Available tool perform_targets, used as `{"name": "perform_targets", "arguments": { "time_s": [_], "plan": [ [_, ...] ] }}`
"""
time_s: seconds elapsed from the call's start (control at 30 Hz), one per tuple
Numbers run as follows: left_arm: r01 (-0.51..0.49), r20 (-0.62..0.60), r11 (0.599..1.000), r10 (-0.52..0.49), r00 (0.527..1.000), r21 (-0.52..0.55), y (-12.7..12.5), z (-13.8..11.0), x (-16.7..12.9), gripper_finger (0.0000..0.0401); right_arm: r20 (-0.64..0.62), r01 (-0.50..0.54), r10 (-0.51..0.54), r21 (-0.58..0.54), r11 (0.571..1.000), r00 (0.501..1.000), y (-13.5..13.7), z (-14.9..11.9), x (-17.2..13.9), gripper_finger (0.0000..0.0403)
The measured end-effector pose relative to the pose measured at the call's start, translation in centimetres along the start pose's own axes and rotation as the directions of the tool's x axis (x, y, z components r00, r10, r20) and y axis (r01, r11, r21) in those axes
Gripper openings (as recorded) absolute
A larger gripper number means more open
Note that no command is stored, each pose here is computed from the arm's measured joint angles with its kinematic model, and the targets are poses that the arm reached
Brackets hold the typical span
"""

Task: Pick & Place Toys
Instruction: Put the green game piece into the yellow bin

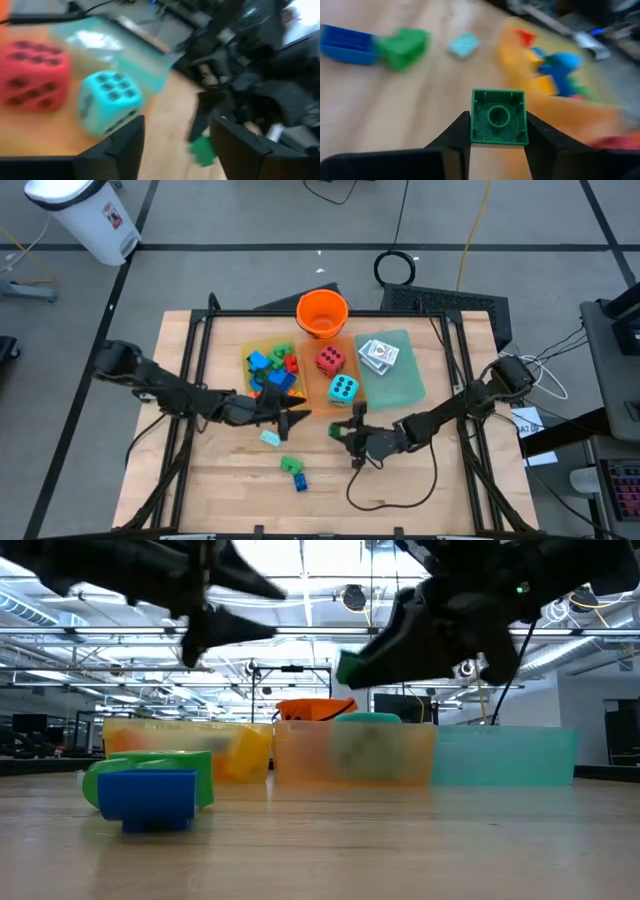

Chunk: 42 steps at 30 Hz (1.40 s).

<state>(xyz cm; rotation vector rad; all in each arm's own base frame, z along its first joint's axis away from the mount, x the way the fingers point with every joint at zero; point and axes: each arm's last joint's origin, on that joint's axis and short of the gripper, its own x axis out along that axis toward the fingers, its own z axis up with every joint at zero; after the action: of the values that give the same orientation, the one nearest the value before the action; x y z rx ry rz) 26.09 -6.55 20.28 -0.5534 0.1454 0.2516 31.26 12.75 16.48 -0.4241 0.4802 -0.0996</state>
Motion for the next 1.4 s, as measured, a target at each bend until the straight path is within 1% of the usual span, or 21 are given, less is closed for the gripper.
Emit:
{"name": "perform_targets", "arguments": {
  "time_s": [0.1,0.17,0.2,0.3,0.4,0.57,0.63,0.77,0.87,0.97,1.03,1.1,1.13,1.2,1.3,1.4],
  "plan": [
    [0.083,0.039,0.997,-0.083,0.996,0.003,-0.1,-0.4,1.3,0.0257,0.009,0.128,-0.127,-0.071,0.989,0.992,-0.4,0.4,-0.2,0.0102],
    [0.124,0.047,0.992,-0.123,0.991,-0.014,0.1,-0.5,1.9,0.0278,0.028,0.178,-0.176,-0.099,0.979,0.984,-0.6,0.7,-0.3,0.0102],
    [0.129,0.036,0.992,-0.128,0.991,-0.018,0.1,-0.7,2.4,0.0287,0.037,0.195,-0.192,-0.115,0.974,0.981,-0.6,0.8,-0.3,0.0104],
    [0.119,-0.011,0.993,-0.119,0.993,-0.018,0.4,-1.3,3.6,0.0306,0.074,0.22,-0.211,-0.137,0.966,0.975,-0.8,1.3,-0.3,0.011],
    [0.142,-0.049,0.99,-0.143,0.989,-0.024,0.1,-1.6,5.0,0.0315,0.095,0.254,-0.242,-0.147,0.956,0.966,-1.3,1.6,-0.2,0.0109],
    [0.203,-0.079,0.979,-0.203,0.976,-0.018,-1.1,-1.7,7.2,0.0314,0.093,0.272,-0.261,-0.137,0.953,0.961,-2.0,1.6,0.2,0.0104],
    [0.204,-0.079,0.979,-0.204,0.976,-0.007,-1.3,-1.8,7.8,0.0309,0.094,0.271,-0.26,-0.137,0.953,0.961,-1.9,1.6,0.1,0.0106],
    [0.187,-0.094,0.982,-0.187,0.978,-0.012,-1.2,-1.6,8.6,0.0286,0.097,0.271,-0.26,-0.135,0.953,0.961,-1.9,1.6,0.1,0.0111],
    [0.188,-0.111,0.981,-0.193,0.975,-0.053,-0.8,-1.4,8.8,0.025,0.096,0.268,-0.256,-0.14,0.953,0.962,-1.7,1.6,0.0,0.011],
    [0.206,-0.13,0.976,-0.214,0.968,-0.077,-0.3,-1.1,9.0,0.0194,0.101,0.266,-0.254,-0.133,0.955,0.962,-1.7,1.7,0.0,0.0112],
    [0.219,-0.142,0.972,-0.23,0.963,-0.088,-0.2,-1.0,9.1,0.0149,0.103,0.265,-0.253,-0.127,0.956,0.962,-1.7,1.7,0.0,0.012],
    [0.228,-0.152,0.968,-0.242,0.958,-0.103,0.1,-0.9,9.2,0.0106,0.104,0.26,-0.25,-0.101,0.96,0.963,-1.6,1.7,-0.1,0.0128],
    [0.239,-0.16,0.965,-0.254,0.954,-0.106,0.2,-0.8,9.2,0.0096,0.104,0.259,-0.251,-0.071,0.963,0.962,-1.5,1.7,-0.1,0.0133],
    [0.247,-0.166,0.963,-0.262,0.951,-0.105,0.4,-0.3,9.2,0.0097,0.11,0.247,-0.246,0.006,0.969,0.963,-1.3,1.8,-0.2,0.0141],
    [0.256,-0.18,0.964,-0.265,0.947,-0.07,0.6,0.8,8.7,0.0097,0.118,0.232,-0.246,0.122,0.965,0.962,-1.2,1.9,-0.4,0.0151],
    [0.224,-0.205,0.974,-0.224,0.953,-0.026,0.6,2.3,7.6,0.0097,0.113,0.218,-0.238,0.165,0.962,0.965,-0.8,2.1,-1.0,0.0158]
  ]
}}
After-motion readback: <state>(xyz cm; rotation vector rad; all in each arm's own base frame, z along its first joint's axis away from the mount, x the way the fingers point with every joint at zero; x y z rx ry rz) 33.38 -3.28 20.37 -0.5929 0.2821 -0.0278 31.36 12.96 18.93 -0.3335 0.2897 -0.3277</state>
